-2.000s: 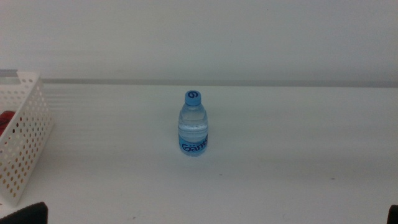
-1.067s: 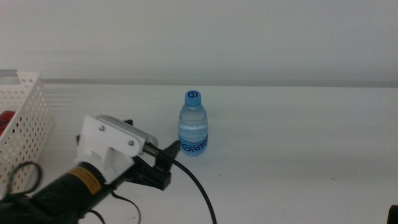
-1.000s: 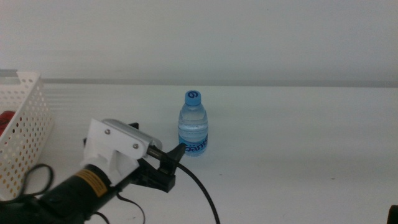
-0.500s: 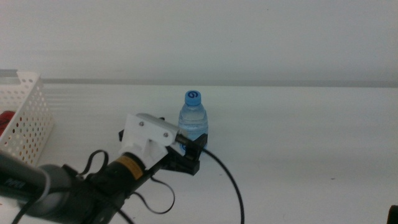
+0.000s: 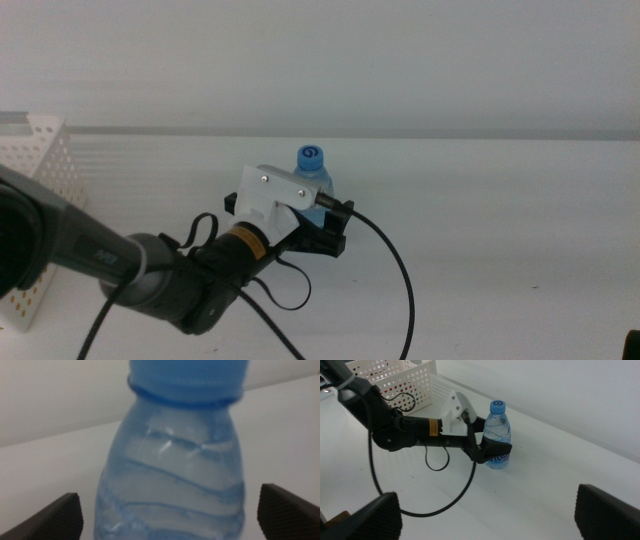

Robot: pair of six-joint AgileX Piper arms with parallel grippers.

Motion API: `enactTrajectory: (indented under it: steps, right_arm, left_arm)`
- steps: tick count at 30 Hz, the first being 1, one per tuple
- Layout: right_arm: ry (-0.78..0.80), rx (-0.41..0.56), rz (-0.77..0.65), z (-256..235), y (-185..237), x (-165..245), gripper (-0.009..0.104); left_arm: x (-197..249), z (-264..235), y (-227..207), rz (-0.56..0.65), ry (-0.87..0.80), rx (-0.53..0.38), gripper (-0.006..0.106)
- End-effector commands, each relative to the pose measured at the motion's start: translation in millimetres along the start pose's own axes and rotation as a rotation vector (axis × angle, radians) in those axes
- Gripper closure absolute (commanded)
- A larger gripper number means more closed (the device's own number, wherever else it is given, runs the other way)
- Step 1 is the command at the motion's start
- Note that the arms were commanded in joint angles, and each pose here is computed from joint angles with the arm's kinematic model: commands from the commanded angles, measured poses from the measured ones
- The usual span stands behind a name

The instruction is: Use arms to grab the bottles and put them into the dustbin to the left of the table.

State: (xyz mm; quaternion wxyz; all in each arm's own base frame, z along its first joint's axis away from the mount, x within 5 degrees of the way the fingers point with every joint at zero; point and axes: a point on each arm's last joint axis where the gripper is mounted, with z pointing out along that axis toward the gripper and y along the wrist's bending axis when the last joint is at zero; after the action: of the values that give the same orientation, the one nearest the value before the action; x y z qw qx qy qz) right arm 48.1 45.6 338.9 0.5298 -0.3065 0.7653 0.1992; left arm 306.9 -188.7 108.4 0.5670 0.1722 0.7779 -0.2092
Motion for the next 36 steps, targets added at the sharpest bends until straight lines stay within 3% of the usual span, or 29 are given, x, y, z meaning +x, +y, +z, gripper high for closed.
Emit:
enactTrajectory:
  steps: [1,4,7,14,15,26,32,36]
  right_arm:
    - [-0.003,0.001,-0.005,0.3,-0.1,1.3,0.003]
    - [-0.003,0.001,-0.005,0.3,-0.1,1.3,0.003]
    - [-0.003,0.001,-0.005,0.3,-0.1,1.3,0.003]
    - [-0.003,0.001,-0.005,0.3,-0.1,1.3,0.003]
    - [-0.001,0.001,-0.005,0.7,-0.1,1.2,0.003]
    - [-0.001,0.001,-0.005,0.7,-0.1,1.2,0.003]
    - [-0.001,0.001,-0.005,0.7,-0.1,1.2,0.003]
    - [-0.001,0.001,-0.005,0.7,-0.1,1.2,0.003]
  left_arm:
    - [-0.8,7.9,-2.1,-0.009,-0.003,0.005,0.007]
    - [2.8,13.9,-2.2,-0.002,0.027,0.009,0.009]
    - [3.5,15.5,0.4,-0.006,0.039,-0.001,0.023]
    - [-9.7,-1.0,6.9,-0.03,0.115,-0.013,0.098]
    - [-14.1,-7.6,8.0,-0.027,0.133,-0.022,0.102]
    - [-85.2,-117.8,17.1,0.02,0.598,-0.197,0.102]
    - [-143.7,-165.2,75.6,0.13,0.81,-0.35,0.102]
    - [-175.5,-181.0,132.4,0.13,0.913,-0.43,0.102]
